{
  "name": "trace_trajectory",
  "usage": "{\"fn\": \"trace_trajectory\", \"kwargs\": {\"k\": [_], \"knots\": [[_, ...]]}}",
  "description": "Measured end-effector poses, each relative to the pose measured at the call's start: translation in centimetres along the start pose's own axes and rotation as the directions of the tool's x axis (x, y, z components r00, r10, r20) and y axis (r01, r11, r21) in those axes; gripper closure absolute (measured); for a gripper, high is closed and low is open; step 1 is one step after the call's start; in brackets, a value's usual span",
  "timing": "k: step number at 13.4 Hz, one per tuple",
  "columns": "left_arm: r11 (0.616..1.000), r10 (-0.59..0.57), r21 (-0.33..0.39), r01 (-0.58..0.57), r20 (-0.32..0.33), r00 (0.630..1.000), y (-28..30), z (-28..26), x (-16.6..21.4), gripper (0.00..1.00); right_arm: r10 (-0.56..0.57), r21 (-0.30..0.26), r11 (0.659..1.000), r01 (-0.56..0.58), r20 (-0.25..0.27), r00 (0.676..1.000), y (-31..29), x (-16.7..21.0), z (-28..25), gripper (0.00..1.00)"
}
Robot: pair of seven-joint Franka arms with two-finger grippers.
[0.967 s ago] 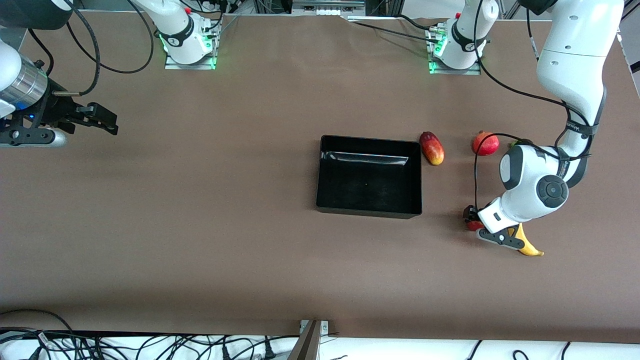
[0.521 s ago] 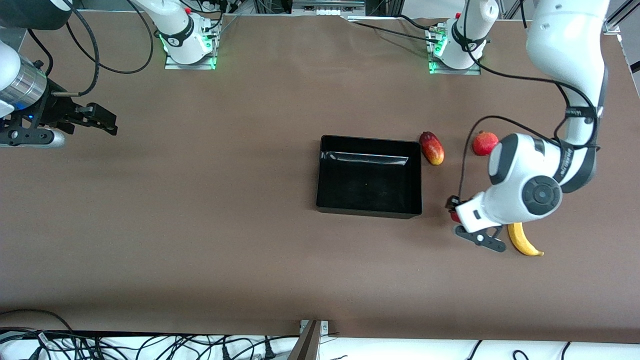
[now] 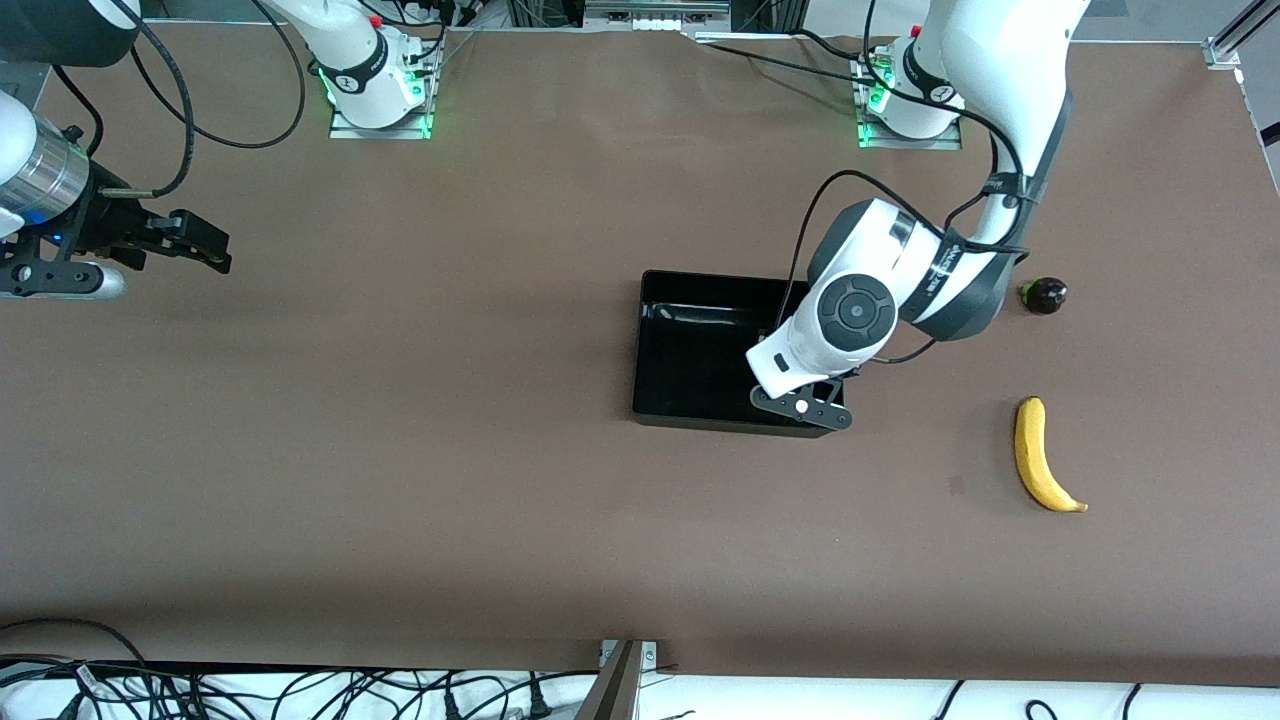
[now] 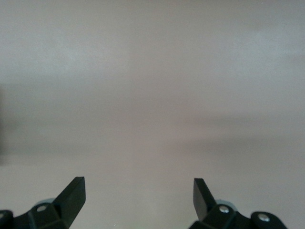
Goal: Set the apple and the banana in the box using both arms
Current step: 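Carry the apple over the black box and lower it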
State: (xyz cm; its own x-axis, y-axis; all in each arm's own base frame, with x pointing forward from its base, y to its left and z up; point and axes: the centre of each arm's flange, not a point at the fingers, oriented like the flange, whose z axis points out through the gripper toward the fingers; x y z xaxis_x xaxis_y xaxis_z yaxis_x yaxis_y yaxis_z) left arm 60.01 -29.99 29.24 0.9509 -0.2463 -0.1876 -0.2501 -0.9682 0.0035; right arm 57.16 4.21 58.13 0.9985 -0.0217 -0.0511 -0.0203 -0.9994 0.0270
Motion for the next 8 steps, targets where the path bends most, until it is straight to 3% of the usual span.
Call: {"fn": "trace_trajectory", "kwargs": {"k": [3, 8], "knots": [[1.000, -0.008, -0.007, 0.008, -0.009, 1.000, 0.5, 5.7, -2.4, 0.32, 0.000, 0.000, 1.000, 0.000, 0.000, 1.000, 0.0, 0.0, 0.0, 0.00], [1.000, -0.021, -0.016, 0.021, -0.002, 1.000, 2.5, 8.3, -4.6, 0.32, 0.000, 0.000, 1.000, 0.000, 0.000, 1.000, 0.0, 0.0, 0.0, 0.00]]}}
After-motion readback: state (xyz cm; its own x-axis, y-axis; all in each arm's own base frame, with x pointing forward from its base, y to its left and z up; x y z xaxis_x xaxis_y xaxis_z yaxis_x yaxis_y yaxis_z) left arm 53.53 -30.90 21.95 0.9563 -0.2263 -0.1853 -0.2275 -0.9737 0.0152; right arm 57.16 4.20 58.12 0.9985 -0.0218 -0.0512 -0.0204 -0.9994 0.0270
